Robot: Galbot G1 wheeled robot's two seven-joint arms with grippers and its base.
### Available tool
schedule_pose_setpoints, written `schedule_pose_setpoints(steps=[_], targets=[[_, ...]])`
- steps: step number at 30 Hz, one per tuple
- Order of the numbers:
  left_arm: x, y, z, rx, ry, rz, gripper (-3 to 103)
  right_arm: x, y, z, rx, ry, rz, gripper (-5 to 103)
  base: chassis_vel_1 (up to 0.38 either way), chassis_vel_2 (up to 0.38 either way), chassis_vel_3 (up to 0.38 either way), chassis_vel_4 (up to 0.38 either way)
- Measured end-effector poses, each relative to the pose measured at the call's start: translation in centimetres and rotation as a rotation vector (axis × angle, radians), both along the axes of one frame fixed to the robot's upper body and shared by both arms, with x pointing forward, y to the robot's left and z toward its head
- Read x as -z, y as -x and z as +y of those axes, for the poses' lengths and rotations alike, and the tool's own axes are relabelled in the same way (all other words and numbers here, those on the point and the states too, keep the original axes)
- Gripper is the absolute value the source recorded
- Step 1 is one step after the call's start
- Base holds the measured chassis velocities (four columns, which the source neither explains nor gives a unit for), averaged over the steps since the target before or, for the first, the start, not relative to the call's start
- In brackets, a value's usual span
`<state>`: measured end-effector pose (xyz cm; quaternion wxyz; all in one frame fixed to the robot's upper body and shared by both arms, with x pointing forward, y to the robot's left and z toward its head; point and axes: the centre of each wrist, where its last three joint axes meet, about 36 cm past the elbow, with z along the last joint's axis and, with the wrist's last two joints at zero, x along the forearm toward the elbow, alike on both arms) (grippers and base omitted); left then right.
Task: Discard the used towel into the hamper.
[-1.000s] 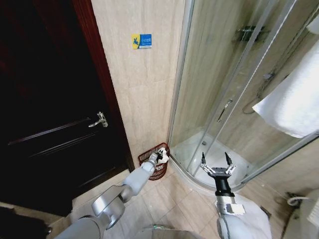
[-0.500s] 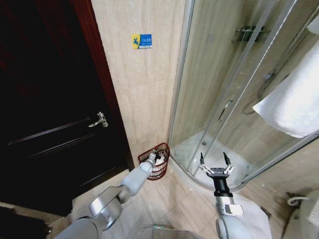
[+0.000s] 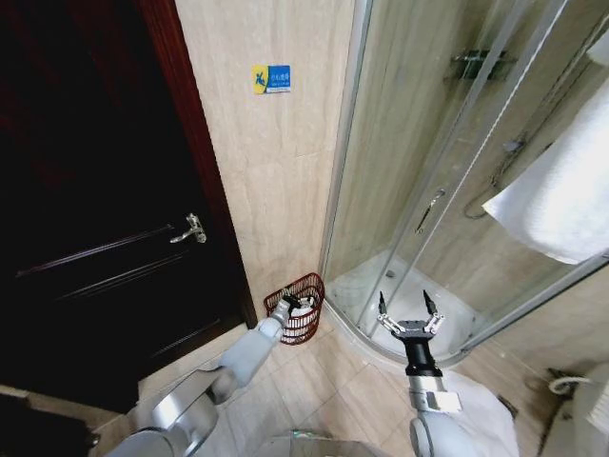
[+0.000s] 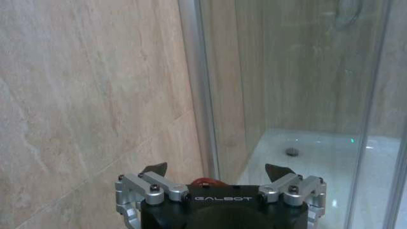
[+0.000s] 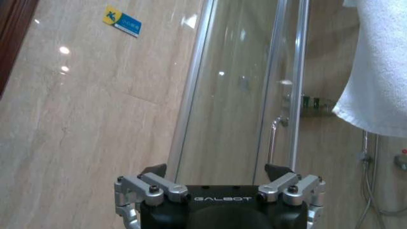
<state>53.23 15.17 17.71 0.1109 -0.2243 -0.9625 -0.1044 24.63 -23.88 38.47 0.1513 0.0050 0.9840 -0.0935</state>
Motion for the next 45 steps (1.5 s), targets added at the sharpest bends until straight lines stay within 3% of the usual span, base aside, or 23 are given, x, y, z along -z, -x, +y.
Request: schedule_pose_setpoints(steps=[4, 11, 20, 23, 25, 28, 32, 41, 45], targets=[[-0.1, 0.6, 0.3, 0.004, 0.013, -0.011, 100, 0.1, 0.2, 0.0, 0.001, 0.000, 0.005, 100, 0.000, 0.000, 0.000, 0.000], [-0.6, 2.9, 2.6, -0.024, 0.059, -0.029, 100, -0.1, 0.1, 0.1, 0.000, -0.002, 0.003, 100, 0.000, 0.000, 0.000, 0.000], [-2.5, 8.2, 5.2, -0.092, 0.170, -0.013, 100, -0.9, 0.1, 0.0, 0.002, -0.022, -0.002, 100, 0.000, 0.000, 0.000, 0.000], [-3.5, 11.7, 6.4, -0.127, 0.208, -0.019, 100, -1.4, 0.1, 0.0, 0.006, -0.039, -0.008, 100, 0.000, 0.000, 0.000, 0.000], [-3.7, 12.1, 6.6, -0.133, 0.212, -0.021, 100, -1.5, 0.1, 0.1, 0.006, -0.043, -0.010, 100, 0.000, 0.000, 0.000, 0.000], [-3.9, 15.9, 7.9, -0.175, 0.232, -0.014, 100, -2.0, 0.0, 0.3, 0.006, -0.059, -0.014, 100, 0.000, 0.000, 0.000, 0.000], [-4.8, 17.6, 9.3, -0.216, 0.240, -0.043, 100, -2.6, 0.0, 0.5, 0.003, -0.074, -0.024, 100, 0.000, 0.000, 0.000, 0.000], [-10.0, 22.4, 13.6, -0.335, 0.239, -0.136, 100, -4.4, -0.1, 0.3, 0.010, -0.126, -0.060, 100, 0.000, 0.000, 0.000, 0.000], [-11.9, 24.8, 14.4, -0.383, 0.227, -0.144, 100, -4.1, -0.3, 0.2, 0.012, -0.138, -0.057, 100, 0.000, 0.000, 0.000, 0.000]])
